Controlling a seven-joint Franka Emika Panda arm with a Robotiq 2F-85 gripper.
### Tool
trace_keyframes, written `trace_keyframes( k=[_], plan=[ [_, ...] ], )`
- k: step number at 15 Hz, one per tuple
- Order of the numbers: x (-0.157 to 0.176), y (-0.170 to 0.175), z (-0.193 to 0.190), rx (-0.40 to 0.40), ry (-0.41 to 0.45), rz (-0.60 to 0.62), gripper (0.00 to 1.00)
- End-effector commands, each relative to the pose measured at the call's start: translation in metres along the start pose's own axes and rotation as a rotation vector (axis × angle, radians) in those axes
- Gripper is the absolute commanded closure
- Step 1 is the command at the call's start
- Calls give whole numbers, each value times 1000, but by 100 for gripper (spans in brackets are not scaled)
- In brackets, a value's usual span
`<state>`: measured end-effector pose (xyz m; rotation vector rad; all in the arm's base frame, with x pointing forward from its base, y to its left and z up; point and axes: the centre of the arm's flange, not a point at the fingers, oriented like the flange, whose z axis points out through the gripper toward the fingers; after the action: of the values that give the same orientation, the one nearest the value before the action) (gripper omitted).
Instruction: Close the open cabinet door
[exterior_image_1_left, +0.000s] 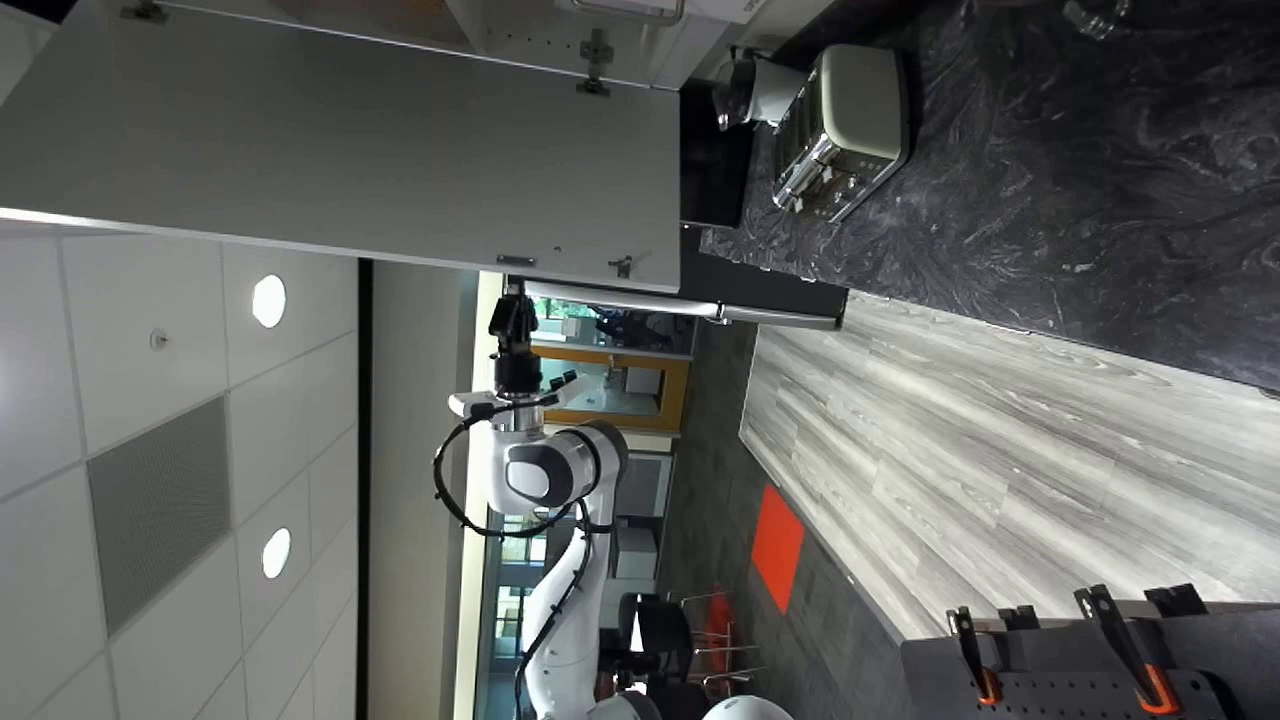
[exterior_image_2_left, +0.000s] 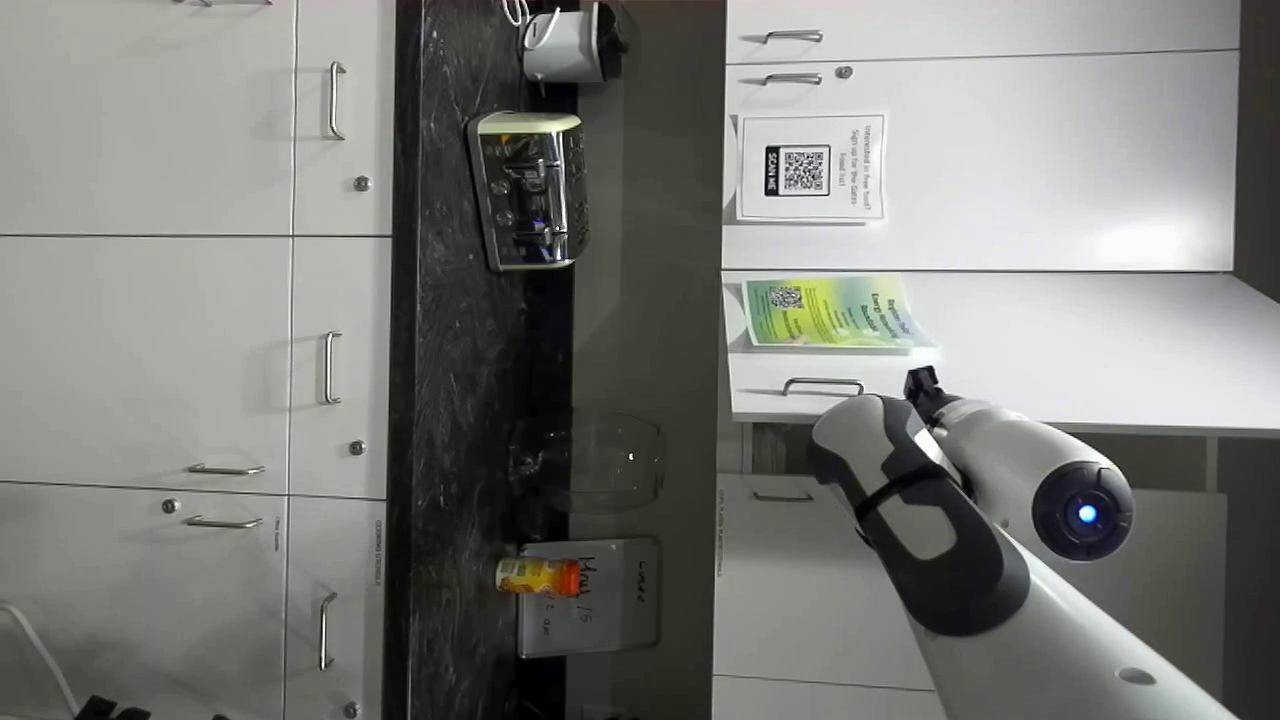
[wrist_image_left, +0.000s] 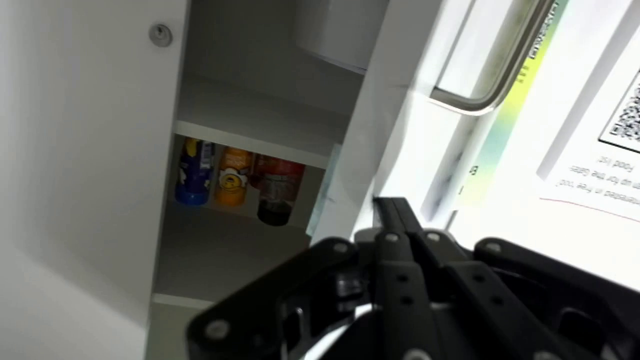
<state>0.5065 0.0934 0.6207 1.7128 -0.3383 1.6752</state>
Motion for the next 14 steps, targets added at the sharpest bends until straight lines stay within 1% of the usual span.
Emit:
trace_keyframes(
  k=[1, 6, 8, 9, 10, 11, 13, 14],
  plan=[
    [-6, 42, 8, -100, -50, 44, 100],
    [-18, 102, 34, -214, -131, 129, 100],
    [-23, 116, 39, -244, -141, 139, 100],
    [-24, 115, 32, -249, -124, 123, 100],
    [-24, 109, 22, -231, -108, 100, 100],
    [-24, 101, 12, -195, -95, 85, 100],
    [-20, 74, -13, -67, -56, 49, 100],
    [-17, 61, -25, -16, -37, 49, 100]
  ],
)
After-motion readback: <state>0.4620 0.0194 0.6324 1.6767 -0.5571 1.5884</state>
